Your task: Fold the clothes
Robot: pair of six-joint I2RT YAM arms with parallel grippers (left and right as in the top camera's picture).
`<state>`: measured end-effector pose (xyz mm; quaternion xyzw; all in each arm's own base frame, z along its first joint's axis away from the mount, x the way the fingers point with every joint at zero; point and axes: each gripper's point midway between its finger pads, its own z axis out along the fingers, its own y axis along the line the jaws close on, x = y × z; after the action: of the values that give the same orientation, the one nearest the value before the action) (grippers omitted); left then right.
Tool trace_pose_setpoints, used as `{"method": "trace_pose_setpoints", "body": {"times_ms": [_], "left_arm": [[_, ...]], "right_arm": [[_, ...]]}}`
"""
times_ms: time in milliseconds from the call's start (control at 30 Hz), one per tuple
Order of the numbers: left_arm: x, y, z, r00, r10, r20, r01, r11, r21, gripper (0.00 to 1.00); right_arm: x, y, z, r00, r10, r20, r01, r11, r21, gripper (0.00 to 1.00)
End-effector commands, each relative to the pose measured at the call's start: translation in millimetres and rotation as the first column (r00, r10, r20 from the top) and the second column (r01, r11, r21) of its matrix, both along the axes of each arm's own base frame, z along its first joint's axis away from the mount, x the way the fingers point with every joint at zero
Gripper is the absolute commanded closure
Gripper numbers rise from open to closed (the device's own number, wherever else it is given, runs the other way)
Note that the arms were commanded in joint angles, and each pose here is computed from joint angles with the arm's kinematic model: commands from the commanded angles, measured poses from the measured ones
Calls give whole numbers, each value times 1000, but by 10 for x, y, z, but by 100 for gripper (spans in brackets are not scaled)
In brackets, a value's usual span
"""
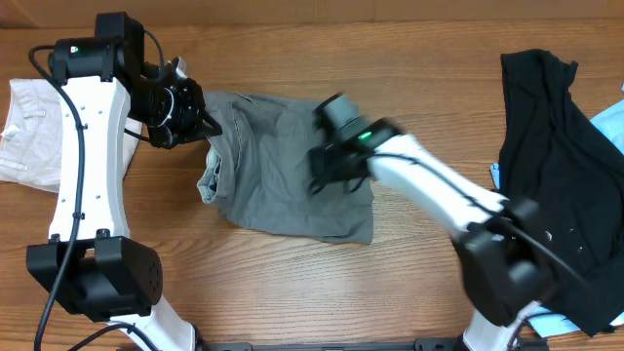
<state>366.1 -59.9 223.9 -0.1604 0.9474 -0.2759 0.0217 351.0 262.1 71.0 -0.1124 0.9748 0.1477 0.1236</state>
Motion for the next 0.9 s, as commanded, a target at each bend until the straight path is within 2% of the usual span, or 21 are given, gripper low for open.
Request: {"method": "trace_pose_setpoints", "body": {"times_ms": [0,100,300,433,567,700,867], "left_arm": [[72,-103,113,998,-22,58,23,1000,-9,95],[143,-217,129,997,-15,78,16,1000,-15,94],[232,-550,157,990,-60,129,62,998,-15,91],[232,-730,65,992,-62,111,57,997,50,89],[187,-984,-43,986,-132,106,122,988,97,88],[148,-1288,-289,975,-208,74,194,967,164,87],[131,-1655,-676,957,-290,22,282,942,183,85]], "right_arm": [[162,-511,233,996,-79,29,81,995,-63,48],[79,-806,-23,996,-79,-45,74,991,-116,50],[2,-823,-308,997,-51,-59,45,994,-104,53],[-27,-752,-438,998,-31,-56,28,998,-57,53],[-49,-729,-577,997,-26,-71,23,999,-46,54],[-92,-741,-713,994,-26,-106,20,998,-59,54],[-97,-743,-725,994,-27,-110,21,998,-60,53]]}}
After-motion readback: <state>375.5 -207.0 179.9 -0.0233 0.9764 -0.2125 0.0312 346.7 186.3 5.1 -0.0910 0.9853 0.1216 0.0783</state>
